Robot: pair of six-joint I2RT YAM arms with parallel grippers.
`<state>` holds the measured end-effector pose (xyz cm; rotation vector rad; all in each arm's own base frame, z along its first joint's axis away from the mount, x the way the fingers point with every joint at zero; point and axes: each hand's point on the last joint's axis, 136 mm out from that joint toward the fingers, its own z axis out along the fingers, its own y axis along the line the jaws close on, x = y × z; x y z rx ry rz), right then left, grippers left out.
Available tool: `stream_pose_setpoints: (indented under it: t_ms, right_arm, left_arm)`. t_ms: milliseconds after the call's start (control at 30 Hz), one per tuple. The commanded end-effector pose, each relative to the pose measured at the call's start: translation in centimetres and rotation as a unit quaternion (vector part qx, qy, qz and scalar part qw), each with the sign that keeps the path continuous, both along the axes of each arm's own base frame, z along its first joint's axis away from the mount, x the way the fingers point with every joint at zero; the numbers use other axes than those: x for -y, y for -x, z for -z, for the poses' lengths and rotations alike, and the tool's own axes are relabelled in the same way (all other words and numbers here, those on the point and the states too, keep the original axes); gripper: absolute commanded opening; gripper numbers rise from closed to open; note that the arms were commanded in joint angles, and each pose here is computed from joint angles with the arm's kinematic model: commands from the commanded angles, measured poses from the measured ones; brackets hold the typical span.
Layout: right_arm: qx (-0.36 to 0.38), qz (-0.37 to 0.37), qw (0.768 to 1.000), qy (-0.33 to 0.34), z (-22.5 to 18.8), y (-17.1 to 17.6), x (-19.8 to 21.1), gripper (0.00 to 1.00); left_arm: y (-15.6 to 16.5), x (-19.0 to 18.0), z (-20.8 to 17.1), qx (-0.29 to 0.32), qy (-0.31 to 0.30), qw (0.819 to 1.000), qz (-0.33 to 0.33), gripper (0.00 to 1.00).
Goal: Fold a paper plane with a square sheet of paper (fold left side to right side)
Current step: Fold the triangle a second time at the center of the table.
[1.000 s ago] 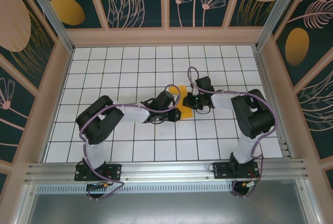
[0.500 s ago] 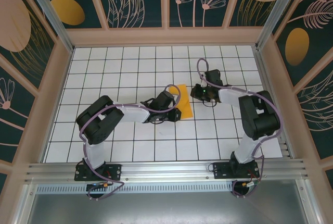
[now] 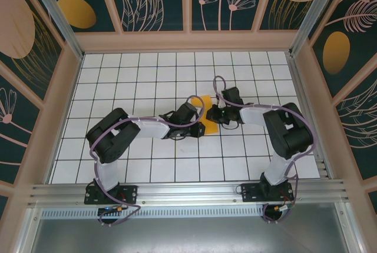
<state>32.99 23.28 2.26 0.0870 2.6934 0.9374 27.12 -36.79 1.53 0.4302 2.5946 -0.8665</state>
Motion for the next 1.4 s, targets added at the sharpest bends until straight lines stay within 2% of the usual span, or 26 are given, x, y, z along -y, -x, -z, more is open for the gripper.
stream_pose_setpoints:
  t_ms: [0, 167, 433, 767, 900, 1133, 1233, 1300, 1367]
  right_arm:
    - [-0.009, 0.012, 1.000, 0.027, 0.7, -0.8, 0.4, 0.10]
    - [-0.035, 0.014, 0.998, 0.050, 2.4, 0.2, 1.3, 0.10]
    - [-0.034, 0.014, 0.998, 0.047, 2.2, 0.0, 1.1, 0.10]
    - [-0.033, 0.013, 0.998, 0.051, 2.2, 0.0, 1.2, 0.10]
    - [-0.032, 0.011, 0.998, 0.046, 2.0, 0.1, 0.9, 0.10]
    - [-0.026, 0.006, 0.999, 0.040, 1.5, 0.0, 0.4, 0.10]
    - [-0.025, 0.004, 0.999, 0.039, 1.3, 0.0, 0.2, 0.10]
    - [-0.025, 0.002, 0.999, 0.037, 1.3, 0.1, 0.0, 0.10]
    - [-0.024, 0.000, 0.999, 0.037, 1.2, 0.1, -0.1, 0.10]
  left_arm:
    - [3.7, -3.6, 4.4, -0.066, -0.088, 0.994, 0.016, 0.20]
    - [5.3, -4.1, 4.5, -0.074, -0.098, 0.991, 0.044, 0.20]
    - [7.2, -5.3, 4.5, -0.085, -0.099, 0.990, 0.048, 0.20]
    - [7.7, -6.1, 4.3, -0.086, -0.102, 0.990, 0.038, 0.20]
    - [6.9, -6.1, 2.4, -0.063, -0.097, 0.993, 0.028, 0.19]
    - [3.9, -3.0, -4.3, -0.017, -0.012, 0.999, 0.033, 0.19]
    - [2.7, -1.8, -4.9, -0.011, 0.000, 0.999, 0.039, 0.20]
    - [2.7, -1.3, -3.2, -0.027, -0.008, 0.998, 0.047, 0.20]
    - [1.8, -0.2, -3.4, -0.022, -0.002, 0.999, 0.050, 0.20]
